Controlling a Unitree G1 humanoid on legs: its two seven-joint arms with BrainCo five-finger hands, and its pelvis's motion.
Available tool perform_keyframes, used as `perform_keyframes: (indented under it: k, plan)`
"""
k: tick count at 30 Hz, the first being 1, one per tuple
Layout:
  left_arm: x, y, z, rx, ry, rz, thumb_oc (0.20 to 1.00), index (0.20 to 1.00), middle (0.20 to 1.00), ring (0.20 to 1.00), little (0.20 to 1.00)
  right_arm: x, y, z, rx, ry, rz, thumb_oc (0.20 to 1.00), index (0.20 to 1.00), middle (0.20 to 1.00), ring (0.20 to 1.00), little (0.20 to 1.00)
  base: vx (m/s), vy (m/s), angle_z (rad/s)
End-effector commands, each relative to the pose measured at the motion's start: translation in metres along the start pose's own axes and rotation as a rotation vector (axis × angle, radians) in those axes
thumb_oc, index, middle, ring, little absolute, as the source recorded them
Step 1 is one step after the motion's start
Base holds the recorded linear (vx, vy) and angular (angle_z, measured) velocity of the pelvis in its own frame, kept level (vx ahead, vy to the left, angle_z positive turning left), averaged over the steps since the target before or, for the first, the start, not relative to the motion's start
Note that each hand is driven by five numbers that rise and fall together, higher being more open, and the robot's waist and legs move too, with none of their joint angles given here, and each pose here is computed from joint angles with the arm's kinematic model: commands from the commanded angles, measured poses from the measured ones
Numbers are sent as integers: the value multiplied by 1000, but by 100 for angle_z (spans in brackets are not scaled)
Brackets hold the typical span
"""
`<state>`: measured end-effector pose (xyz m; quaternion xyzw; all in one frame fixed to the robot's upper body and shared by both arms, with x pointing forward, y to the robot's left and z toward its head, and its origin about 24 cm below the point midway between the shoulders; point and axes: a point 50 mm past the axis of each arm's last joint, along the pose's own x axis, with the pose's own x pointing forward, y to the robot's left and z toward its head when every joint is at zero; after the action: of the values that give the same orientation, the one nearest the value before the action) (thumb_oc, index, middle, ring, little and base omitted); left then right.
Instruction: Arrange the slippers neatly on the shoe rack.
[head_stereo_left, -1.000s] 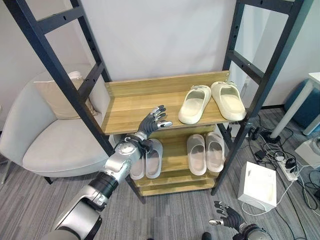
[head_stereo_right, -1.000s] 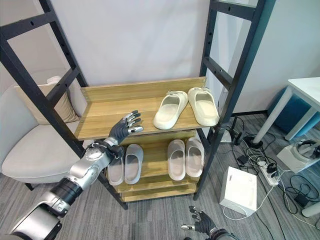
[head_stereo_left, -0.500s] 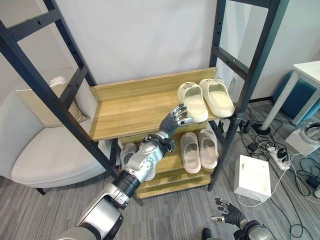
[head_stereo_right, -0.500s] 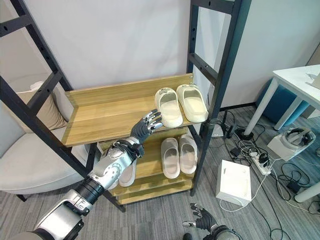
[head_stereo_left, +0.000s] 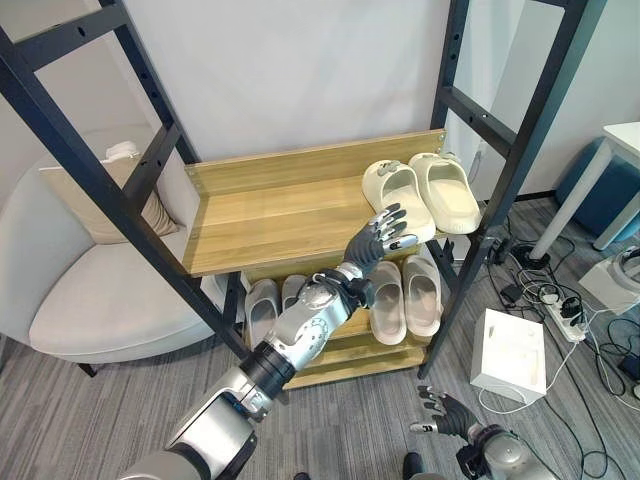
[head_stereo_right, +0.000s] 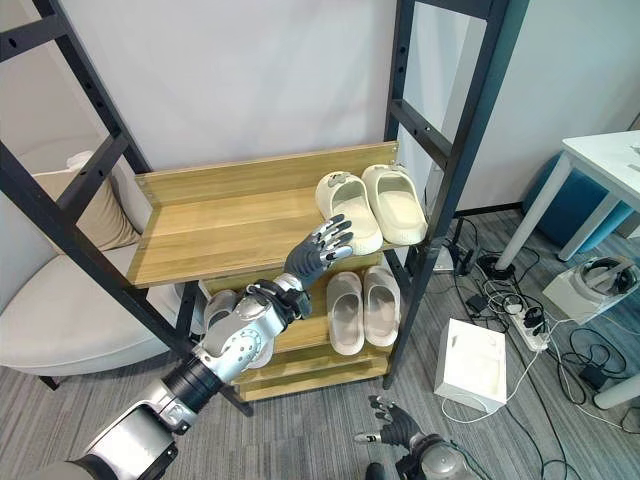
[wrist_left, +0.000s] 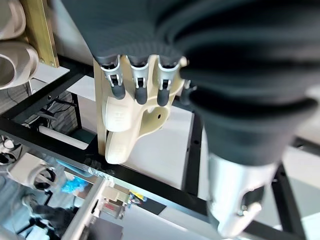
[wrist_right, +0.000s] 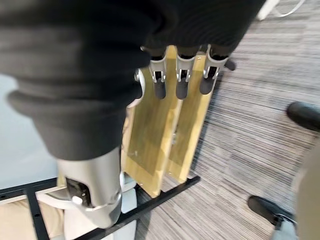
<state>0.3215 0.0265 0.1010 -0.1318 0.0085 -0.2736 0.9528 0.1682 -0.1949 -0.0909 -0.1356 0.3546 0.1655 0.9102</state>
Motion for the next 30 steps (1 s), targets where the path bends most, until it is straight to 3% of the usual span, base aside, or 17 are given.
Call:
perform_keyframes:
  k: [1, 4, 7, 8, 11, 13, 15, 16, 17, 21, 23, 25, 27, 30]
  plan:
    - [15, 27, 52, 151, -204, 157, 1000, 1000, 1000, 1000, 1000, 2, 7, 14, 52, -92, 3, 1000, 1000, 1000, 1000, 1000, 0, 0, 0]
    - [-4, 48, 74, 204, -338, 270, 1000, 1000, 1000, 1000, 1000, 4, 6, 16, 74, -110, -18, 1000, 1000, 1000, 1000, 1000, -25, -1, 4]
    - [-25, 49, 107, 254, -517, 263, 1000, 1000, 1000, 1000, 1000, 6, 6, 17, 93, -119, -29, 1000, 1000, 1000, 1000, 1000, -24, 12, 4]
    - [-41, 35, 133, 310, -656, 165, 1000, 1000, 1000, 1000, 1000, 6, 5, 16, 94, -117, -25, 1000, 1000, 1000, 1000, 1000, -21, 26, 7]
    - [-60, 14, 142, 315, -734, 3, 1000, 1000, 1000, 1000, 1000, 5, 7, 16, 93, -120, -11, 1000, 1000, 1000, 1000, 1000, -3, 22, 4]
    - [-64, 5, 142, 305, -737, -77, 1000, 1000, 1000, 1000, 1000, 5, 9, 15, 94, -118, -6, 1000, 1000, 1000, 1000, 1000, 4, 13, 11]
    - [-78, -20, 136, 334, -693, -342, 1000, 1000, 1000, 1000, 1000, 4, 8, 16, 95, -130, 2, 1000, 1000, 1000, 1000, 1000, -2, 17, 11]
    - [-78, -20, 136, 334, -691, -343, 1000, 1000, 1000, 1000, 1000, 4, 8, 16, 95, -130, 3, 1000, 1000, 1000, 1000, 1000, 7, 24, 8]
    - [-88, -34, 123, 443, -597, -523, 1000, 1000, 1000, 1000, 1000, 3, 6, 16, 84, -136, 10, 1000, 1000, 1000, 1000, 1000, 8, 22, 6]
    - [-94, -36, 71, 476, -229, -773, 1000, 1000, 1000, 1000, 1000, 1, 6, 13, 39, -134, 42, 1000, 1000, 1000, 1000, 1000, 2, 12, 2]
    - [-111, 9, 10, 589, 112, -692, 1000, 1000, 1000, 1000, 1000, -1, 0, 11, 35, -134, 45, 1000, 1000, 1000, 1000, 1000, 9, 31, 0]
    - [-127, 33, -23, 617, 264, -618, 1000, 1000, 1000, 1000, 1000, -2, 0, 12, 48, -144, 54, 1000, 1000, 1000, 1000, 1000, 9, 16, -1]
    - [-133, 52, -38, 674, 333, -526, 1000, 1000, 1000, 1000, 1000, -2, 1, 12, 61, -145, 58, 1000, 1000, 1000, 1000, 1000, 15, 28, 5]
    - [-157, 85, -73, 595, 451, -275, 1000, 1000, 1000, 1000, 1000, -2, 3, 12, 74, -143, 61, 1000, 1000, 1000, 1000, 1000, 19, 18, 2]
